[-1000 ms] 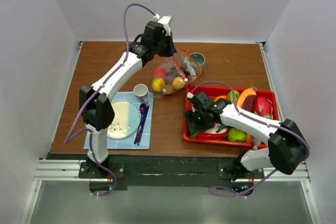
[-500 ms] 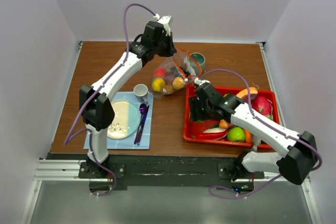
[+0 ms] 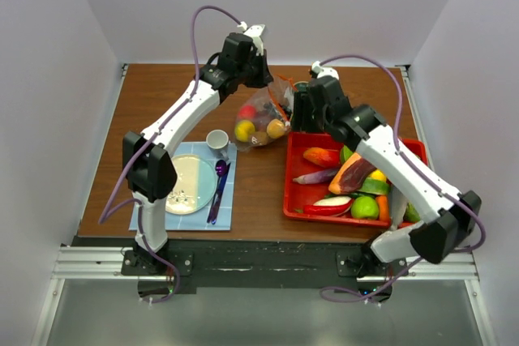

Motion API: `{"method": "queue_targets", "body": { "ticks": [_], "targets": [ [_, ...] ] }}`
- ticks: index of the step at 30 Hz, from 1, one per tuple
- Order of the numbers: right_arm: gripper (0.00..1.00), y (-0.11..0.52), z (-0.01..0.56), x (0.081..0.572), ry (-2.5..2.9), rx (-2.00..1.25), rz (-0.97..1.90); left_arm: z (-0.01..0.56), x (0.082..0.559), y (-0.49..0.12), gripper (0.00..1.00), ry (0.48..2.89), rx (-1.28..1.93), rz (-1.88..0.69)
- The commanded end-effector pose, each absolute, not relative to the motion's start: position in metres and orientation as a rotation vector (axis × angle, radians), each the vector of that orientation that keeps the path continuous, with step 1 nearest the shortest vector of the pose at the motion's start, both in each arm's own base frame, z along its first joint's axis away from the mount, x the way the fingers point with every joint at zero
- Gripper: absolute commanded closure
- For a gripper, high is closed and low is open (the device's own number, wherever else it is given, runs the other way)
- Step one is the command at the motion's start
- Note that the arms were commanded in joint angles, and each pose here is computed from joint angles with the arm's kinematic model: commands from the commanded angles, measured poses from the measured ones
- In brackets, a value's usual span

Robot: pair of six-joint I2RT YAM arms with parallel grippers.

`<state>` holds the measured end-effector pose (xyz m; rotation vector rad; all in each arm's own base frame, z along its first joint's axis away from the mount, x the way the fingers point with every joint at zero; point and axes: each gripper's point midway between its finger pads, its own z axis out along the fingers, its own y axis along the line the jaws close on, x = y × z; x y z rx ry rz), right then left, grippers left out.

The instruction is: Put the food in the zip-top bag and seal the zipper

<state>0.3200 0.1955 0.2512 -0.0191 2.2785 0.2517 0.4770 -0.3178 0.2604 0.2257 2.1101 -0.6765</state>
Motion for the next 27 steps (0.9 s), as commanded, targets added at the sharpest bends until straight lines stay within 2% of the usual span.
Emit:
{"method": "queue_targets", "body": {
  "ticks": [1, 7, 10, 11, 14, 20, 27],
  "targets": [
    [0.59, 0.192, 0.279, 0.367, 2.194, 0.075, 0.300, 0.295, 0.479, -0.324, 1.00, 2.020, 0.224, -0.731],
    [0.54, 0.220, 0.266, 0.404, 2.243, 0.049, 0.332, 0.299, 0.477, -0.325, 1.00, 2.015, 0.228, -0.739],
    [0.45, 0.226, 0.261, 0.417, 2.253, 0.059, 0.318, 0.300, 0.477, -0.326, 1.00, 2.013, 0.228, -0.746],
    [0.37, 0.226, 0.259, 0.420, 2.259, 0.061, 0.305, 0.301, 0.477, -0.325, 1.00, 2.011, 0.226, -0.748],
    [0.24, 0.227, 0.264, 0.429, 2.251, 0.056, 0.288, 0.303, 0.475, -0.326, 1.00, 2.008, 0.227, -0.759],
    [0.05, 0.226, 0.273, 0.425, 2.246, 0.028, 0.285, 0.313, 0.473, -0.325, 1.00, 1.987, 0.228, -0.762],
    [0.05, 0.195, 0.296, 0.385, 2.229, 0.051, 0.258, 0.312, 0.475, -0.322, 1.00, 1.987, 0.218, -0.752]
  ]
}}
